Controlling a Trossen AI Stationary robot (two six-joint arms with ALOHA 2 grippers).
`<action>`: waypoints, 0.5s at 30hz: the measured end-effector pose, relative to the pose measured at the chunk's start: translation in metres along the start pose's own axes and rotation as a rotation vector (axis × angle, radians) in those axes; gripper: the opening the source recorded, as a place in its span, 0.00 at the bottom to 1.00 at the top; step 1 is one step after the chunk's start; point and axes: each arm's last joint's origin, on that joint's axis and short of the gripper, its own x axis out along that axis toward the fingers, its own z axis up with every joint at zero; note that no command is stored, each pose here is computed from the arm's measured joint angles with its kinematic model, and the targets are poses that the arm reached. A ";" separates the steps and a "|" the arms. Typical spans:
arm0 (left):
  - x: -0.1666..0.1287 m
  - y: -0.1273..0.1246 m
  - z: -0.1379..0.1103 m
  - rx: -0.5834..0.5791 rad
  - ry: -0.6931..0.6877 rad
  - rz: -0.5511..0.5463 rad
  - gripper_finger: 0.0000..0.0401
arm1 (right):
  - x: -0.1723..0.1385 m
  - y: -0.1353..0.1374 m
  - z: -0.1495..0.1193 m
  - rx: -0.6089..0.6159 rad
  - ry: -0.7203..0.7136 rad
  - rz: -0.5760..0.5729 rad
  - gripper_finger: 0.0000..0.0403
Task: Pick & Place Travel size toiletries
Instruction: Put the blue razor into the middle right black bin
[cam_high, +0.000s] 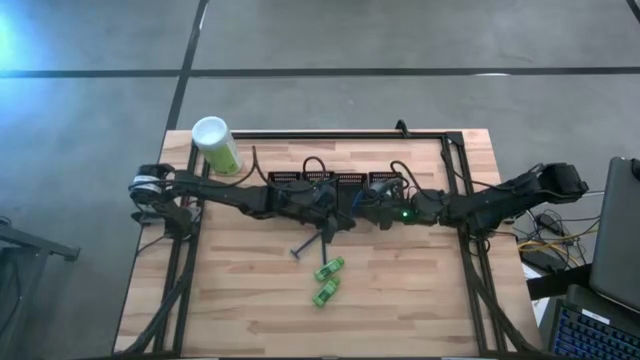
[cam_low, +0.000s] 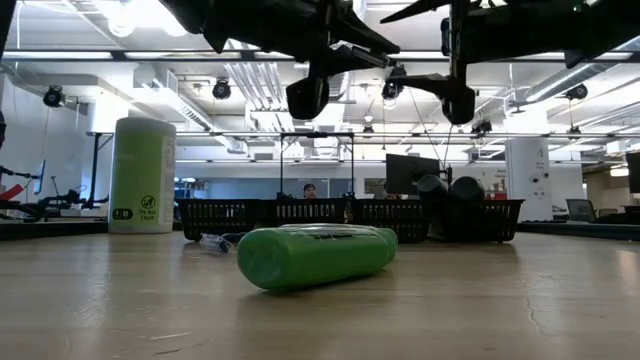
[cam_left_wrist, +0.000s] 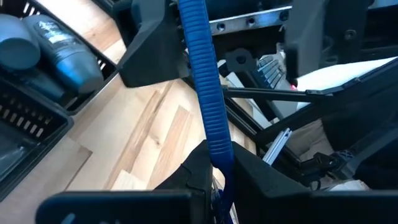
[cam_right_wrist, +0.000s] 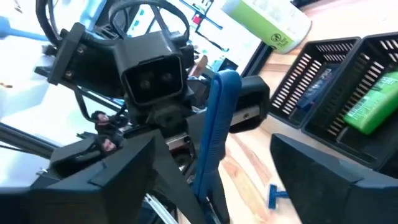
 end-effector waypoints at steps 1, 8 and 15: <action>0.000 0.000 0.000 -0.001 0.004 0.004 0.10 | 0.000 0.000 0.000 0.000 0.000 -0.003 0.75; 0.002 0.006 -0.001 -0.005 0.008 0.028 0.11 | 0.001 -0.003 0.002 0.017 -0.006 -0.014 0.58; 0.007 0.013 -0.003 -0.013 0.010 0.053 0.11 | 0.002 -0.006 0.005 0.032 -0.014 -0.026 0.43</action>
